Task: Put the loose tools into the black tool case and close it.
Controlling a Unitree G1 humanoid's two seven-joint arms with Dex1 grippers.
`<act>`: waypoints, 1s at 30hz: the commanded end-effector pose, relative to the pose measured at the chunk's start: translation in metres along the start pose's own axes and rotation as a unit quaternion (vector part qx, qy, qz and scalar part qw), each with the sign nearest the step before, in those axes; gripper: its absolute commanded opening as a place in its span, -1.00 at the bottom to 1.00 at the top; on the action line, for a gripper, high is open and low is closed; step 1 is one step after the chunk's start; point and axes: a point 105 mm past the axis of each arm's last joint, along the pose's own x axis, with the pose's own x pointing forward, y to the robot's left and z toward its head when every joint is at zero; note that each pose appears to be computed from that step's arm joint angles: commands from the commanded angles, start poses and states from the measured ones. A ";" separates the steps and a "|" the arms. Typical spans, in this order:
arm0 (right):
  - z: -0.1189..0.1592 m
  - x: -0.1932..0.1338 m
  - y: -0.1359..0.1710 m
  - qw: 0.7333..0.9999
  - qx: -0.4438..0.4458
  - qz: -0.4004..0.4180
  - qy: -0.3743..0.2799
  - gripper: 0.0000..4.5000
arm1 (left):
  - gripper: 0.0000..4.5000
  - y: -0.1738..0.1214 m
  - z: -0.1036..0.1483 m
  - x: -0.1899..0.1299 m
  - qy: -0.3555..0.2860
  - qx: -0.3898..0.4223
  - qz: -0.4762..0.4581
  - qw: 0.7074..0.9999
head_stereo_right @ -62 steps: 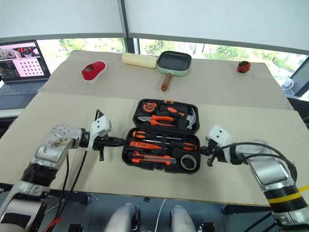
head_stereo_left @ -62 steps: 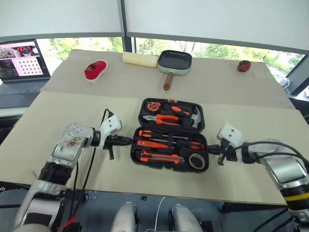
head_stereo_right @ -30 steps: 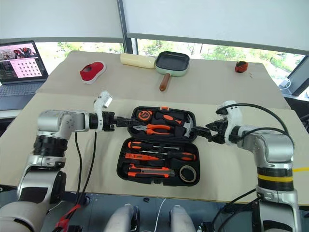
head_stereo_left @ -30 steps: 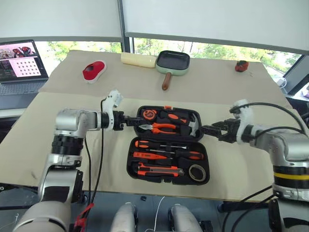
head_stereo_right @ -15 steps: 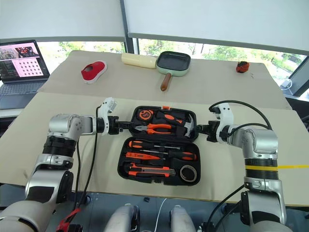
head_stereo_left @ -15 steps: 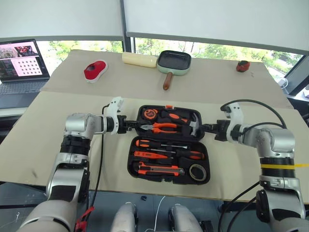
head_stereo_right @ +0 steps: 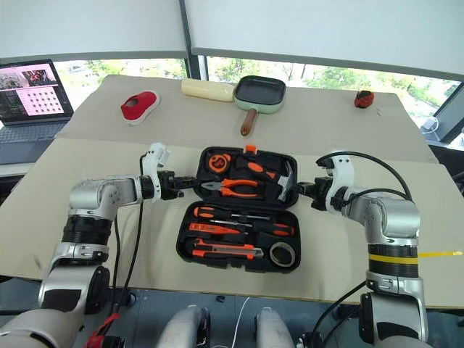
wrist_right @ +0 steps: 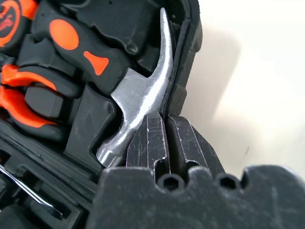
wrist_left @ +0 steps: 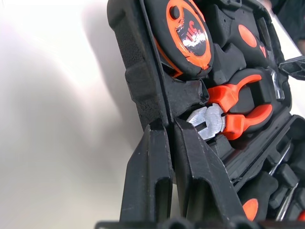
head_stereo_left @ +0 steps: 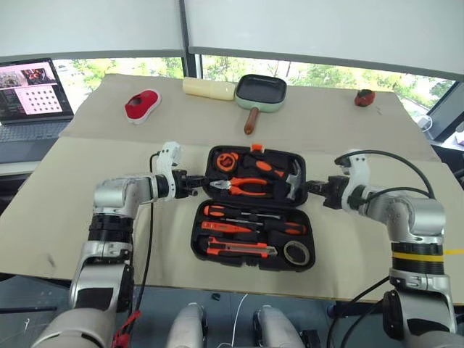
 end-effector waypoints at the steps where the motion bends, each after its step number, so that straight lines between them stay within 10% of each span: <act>1: 0.041 -0.004 0.026 0.989 -0.111 0.035 -0.095 -1.00 | -0.99 -0.038 0.042 0.006 -0.105 0.141 -0.064 0.982; 21: -0.023 -0.053 0.061 0.915 -0.361 0.051 -0.173 -1.00 | -0.99 -0.025 -0.016 -0.054 -0.139 0.328 0.063 0.932; 26: -0.056 -0.090 0.084 0.833 -0.516 0.092 -0.176 -1.00 | -0.23 -0.025 -0.036 -0.088 -0.122 0.309 0.106 0.937; 30: -0.072 -0.116 0.086 0.814 -0.550 0.094 -0.161 -0.24 | 0.44 -0.028 -0.050 -0.113 -0.095 0.289 0.129 0.944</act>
